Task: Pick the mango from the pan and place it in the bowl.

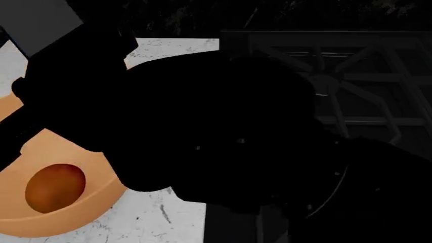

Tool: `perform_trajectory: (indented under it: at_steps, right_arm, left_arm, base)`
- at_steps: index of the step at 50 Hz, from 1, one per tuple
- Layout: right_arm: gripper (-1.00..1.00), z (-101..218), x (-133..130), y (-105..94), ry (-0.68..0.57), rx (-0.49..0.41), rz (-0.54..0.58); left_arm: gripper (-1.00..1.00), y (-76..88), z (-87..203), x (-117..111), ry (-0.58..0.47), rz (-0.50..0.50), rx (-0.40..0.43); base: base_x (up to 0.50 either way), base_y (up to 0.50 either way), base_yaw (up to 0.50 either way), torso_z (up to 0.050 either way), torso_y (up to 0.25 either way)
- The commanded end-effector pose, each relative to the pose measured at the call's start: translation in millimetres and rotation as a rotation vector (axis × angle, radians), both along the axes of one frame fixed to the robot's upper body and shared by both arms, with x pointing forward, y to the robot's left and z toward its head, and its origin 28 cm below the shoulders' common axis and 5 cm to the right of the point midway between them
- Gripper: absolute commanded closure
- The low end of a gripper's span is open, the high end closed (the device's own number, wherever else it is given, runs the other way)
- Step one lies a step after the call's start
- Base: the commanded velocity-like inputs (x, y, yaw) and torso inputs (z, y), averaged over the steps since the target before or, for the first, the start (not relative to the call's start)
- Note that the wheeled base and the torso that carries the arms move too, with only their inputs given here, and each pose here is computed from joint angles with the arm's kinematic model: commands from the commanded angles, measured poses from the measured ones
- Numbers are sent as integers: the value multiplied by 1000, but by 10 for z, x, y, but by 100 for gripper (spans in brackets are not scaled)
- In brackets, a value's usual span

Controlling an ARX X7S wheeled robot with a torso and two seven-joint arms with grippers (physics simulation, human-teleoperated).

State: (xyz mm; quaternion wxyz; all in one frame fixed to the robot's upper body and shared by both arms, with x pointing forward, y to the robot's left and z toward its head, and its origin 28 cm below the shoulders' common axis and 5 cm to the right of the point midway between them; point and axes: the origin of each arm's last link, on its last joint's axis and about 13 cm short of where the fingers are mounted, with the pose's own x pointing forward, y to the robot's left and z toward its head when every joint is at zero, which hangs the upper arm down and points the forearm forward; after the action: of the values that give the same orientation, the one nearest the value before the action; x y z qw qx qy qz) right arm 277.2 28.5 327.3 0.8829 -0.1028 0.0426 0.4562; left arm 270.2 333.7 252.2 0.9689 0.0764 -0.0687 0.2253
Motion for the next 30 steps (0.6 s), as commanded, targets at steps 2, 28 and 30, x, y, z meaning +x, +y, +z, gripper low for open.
perform_trajectory:
  at_steps: [2,28,30]
  right_arm:
    - [-100,422,-176,-246,-129,132,-13]
    - [-100,-346,-1392,-1517,-1075,595,-552]
    - [-100,-435,-1563,-1588,-1161,701,-492]
  left_arm:
    - [-100,-10,11,-32,-4,-2,-17]
    - [-100,-187,-37,-126,-95,-118,46]
    - [-100,-184,-30,-129,-102,-121,30]
  base:
    - [0,0,0,0,0]
    - [0,0,0,0,0]
    - [0,0,0,0,0]
